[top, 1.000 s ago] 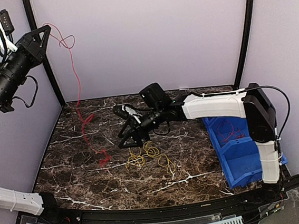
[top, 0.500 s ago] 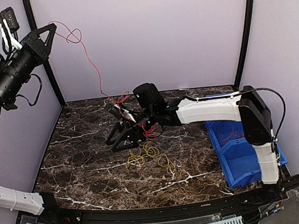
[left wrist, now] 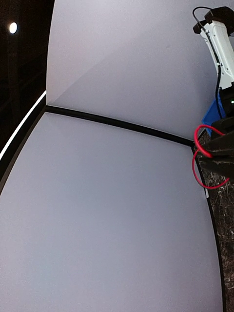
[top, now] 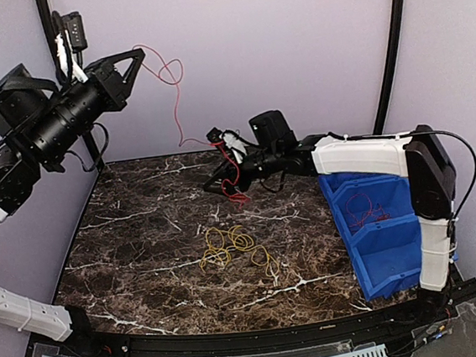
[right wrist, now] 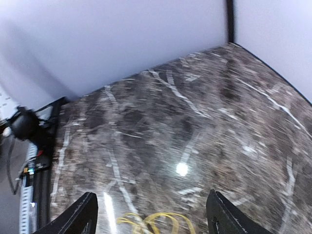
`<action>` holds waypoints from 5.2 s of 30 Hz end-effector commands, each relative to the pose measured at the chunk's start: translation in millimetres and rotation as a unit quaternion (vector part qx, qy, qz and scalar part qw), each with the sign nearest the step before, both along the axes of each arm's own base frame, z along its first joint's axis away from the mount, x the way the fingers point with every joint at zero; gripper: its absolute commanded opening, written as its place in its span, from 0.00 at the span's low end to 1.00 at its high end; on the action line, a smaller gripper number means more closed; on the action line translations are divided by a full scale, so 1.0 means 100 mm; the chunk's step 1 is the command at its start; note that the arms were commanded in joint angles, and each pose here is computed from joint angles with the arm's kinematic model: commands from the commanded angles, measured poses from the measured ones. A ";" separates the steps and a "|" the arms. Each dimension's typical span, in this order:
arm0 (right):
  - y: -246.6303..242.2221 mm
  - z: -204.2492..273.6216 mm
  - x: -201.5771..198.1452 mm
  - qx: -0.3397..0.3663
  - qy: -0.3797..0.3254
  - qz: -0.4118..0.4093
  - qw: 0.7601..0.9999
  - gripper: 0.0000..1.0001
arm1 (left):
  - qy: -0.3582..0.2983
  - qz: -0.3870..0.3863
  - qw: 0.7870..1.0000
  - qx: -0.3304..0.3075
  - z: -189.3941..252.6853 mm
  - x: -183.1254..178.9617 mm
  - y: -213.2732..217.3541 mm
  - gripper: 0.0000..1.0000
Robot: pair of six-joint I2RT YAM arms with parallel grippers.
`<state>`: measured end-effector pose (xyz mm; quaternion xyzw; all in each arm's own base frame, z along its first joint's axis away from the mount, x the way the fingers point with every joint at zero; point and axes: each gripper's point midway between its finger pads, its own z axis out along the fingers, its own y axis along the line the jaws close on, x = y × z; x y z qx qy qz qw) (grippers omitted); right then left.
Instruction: Untangle the cables
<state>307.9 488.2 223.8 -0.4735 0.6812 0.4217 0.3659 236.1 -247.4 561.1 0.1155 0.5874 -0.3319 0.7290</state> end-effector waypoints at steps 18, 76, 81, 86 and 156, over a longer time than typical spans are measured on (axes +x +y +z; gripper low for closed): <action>-1.38 1.08 -0.26 0.072 -0.112 0.069 0.989 0.79 | 0.040 -0.099 0.994 0.006 -0.54 0.23 -0.85 0.00; -1.45 2.07 -0.65 0.153 -0.029 0.104 0.982 0.00 | 0.104 -0.108 0.978 0.144 -3.43 0.10 -1.58 0.76; -1.51 2.13 -0.61 0.160 -0.029 0.098 0.982 0.00 | 0.028 -0.239 0.965 0.108 -3.32 -0.15 -2.14 0.75; -1.57 2.18 -0.58 0.166 -0.031 0.091 0.981 0.00 | 0.040 -0.262 0.958 0.105 -3.55 -0.07 -2.48 0.71; -1.68 2.27 -0.68 0.177 -0.039 0.111 0.977 0.00 | 0.041 -0.237 0.963 0.123 -3.67 -0.12 -2.26 0.14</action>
